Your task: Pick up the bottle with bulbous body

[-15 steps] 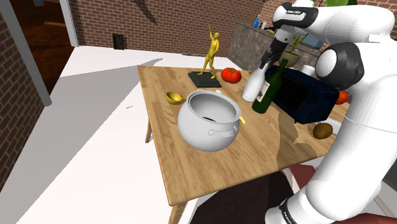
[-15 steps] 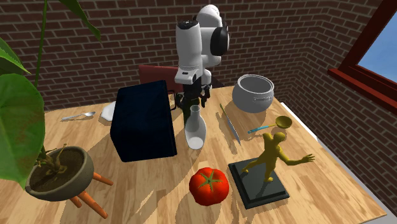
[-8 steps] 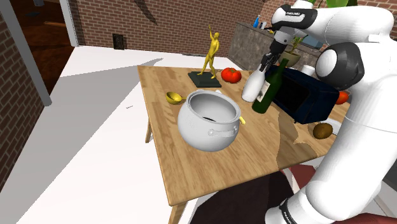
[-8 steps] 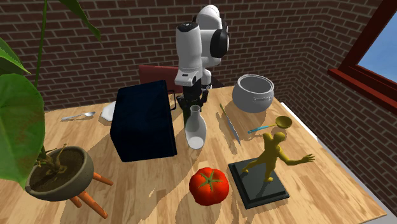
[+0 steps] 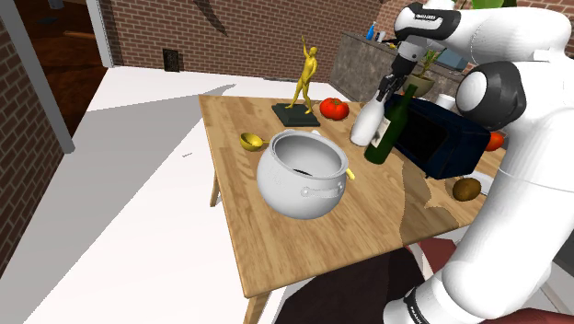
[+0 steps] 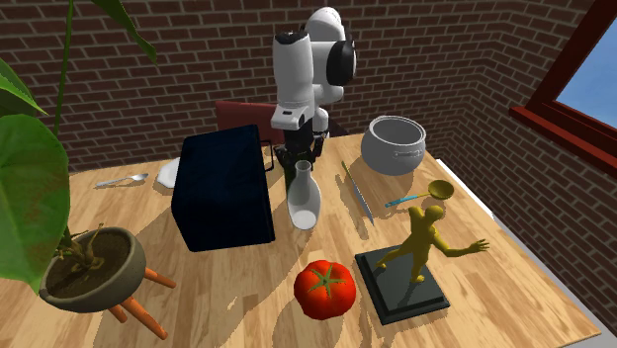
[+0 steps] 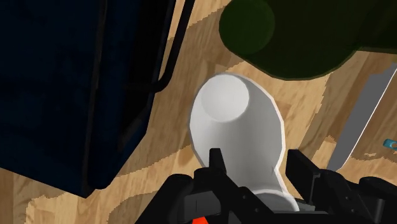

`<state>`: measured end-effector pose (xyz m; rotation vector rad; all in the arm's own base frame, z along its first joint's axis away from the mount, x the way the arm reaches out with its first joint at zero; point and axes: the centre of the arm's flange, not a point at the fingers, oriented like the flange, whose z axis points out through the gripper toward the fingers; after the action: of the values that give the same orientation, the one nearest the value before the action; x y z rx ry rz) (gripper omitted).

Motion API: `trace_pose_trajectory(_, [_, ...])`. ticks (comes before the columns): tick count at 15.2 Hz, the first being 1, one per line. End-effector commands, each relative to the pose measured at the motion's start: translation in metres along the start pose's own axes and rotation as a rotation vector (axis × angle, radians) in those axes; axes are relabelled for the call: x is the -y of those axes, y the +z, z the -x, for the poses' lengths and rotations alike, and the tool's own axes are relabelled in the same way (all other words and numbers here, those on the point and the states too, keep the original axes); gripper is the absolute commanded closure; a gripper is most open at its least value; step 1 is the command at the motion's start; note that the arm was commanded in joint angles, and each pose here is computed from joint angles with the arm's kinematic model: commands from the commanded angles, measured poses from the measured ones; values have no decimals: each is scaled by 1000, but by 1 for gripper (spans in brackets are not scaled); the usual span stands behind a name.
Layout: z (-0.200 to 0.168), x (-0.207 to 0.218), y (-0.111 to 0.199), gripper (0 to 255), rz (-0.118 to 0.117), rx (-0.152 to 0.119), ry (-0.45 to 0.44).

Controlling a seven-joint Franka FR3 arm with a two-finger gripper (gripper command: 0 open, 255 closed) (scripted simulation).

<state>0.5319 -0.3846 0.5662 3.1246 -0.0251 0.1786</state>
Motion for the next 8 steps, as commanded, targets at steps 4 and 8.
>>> trace_pose_trajectory(4, [-3,-1,-26,255,0,0,0])
trace_pose_trajectory(8, [-6,-1,-47,255,0,0,0])
